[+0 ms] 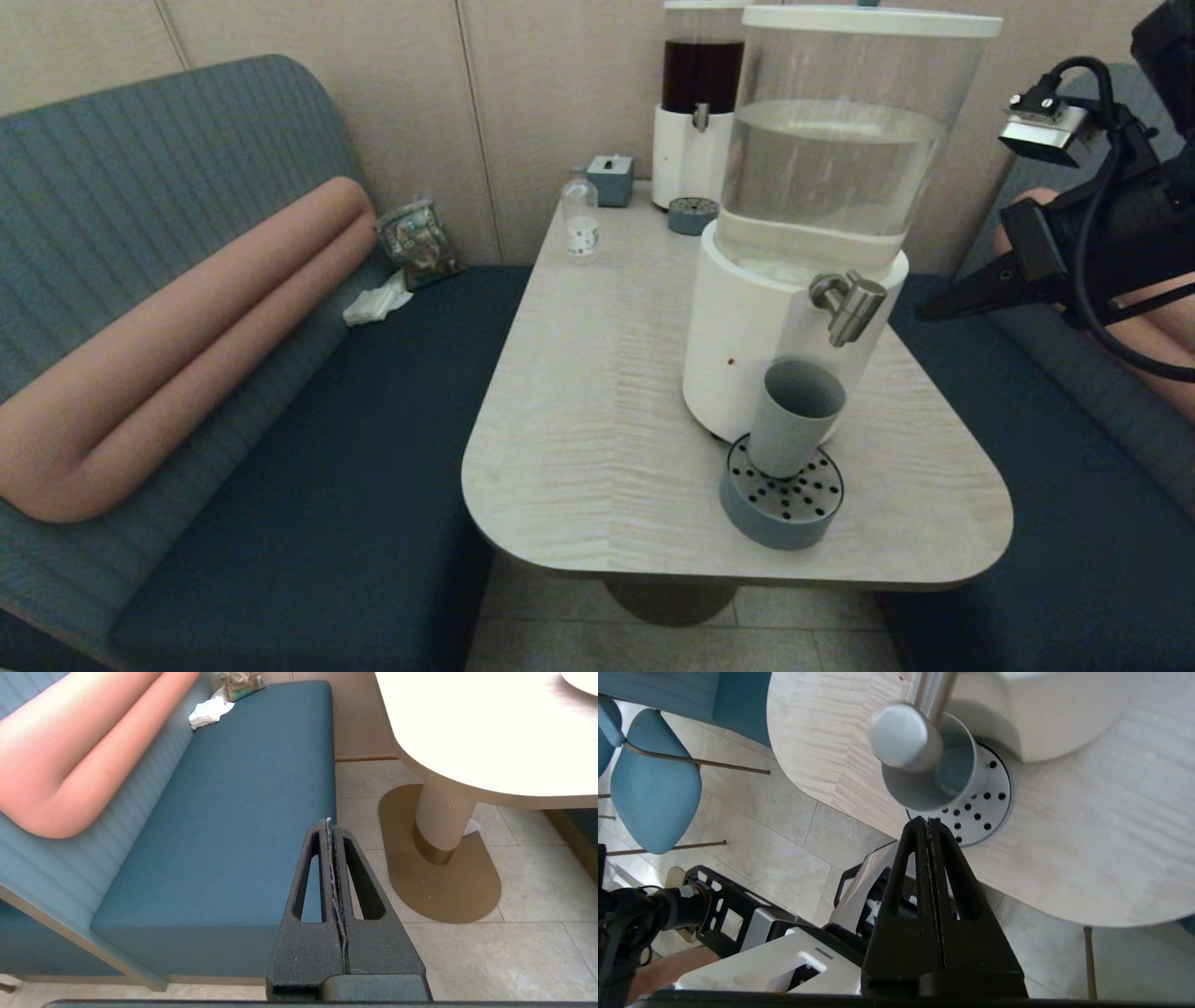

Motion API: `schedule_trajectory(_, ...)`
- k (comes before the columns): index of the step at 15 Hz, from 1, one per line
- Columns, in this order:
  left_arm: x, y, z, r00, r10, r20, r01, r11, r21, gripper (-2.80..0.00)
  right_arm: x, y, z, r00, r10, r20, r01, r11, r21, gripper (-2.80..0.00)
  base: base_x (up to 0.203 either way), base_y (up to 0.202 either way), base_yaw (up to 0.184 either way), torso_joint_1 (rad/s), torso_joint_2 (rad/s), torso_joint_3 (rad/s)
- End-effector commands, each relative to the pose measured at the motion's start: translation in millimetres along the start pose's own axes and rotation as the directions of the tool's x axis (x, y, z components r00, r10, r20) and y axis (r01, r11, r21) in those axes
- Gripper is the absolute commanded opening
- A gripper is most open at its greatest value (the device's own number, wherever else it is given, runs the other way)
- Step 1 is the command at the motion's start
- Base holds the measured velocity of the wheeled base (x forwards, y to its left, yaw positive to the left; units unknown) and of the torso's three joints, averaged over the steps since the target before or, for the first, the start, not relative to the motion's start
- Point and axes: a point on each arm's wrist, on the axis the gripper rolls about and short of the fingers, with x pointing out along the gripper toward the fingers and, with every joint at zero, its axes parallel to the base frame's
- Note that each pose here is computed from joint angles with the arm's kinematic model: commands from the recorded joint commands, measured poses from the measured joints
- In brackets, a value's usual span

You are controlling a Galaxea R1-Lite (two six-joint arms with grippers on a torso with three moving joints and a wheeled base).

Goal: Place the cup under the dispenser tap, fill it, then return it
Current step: Turn on the faucet

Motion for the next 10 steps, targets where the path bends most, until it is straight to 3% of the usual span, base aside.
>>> schedule_trajectory(1,0.0,0.0,-0.1,1.0,0.0,0.0,0.0,1.0,0.0,-2.8,2.1,1.6,-0.6,1.0,0.003,-0.006,-0.003,1.0,-0.003,-2.8,0.0,0.0,0.0,0.0,0.0,0.0)
schedule_trajectory(10,0.0,0.0,-0.1,1.0,0.001,0.0,-0.001,1.0,0.001,-2.8,0.2,5.6,2.8,0.999,0.0,0.052,0.002,0.999,-0.043,-2.8,0.0,0.0,0.0,0.0,0.0,0.0)
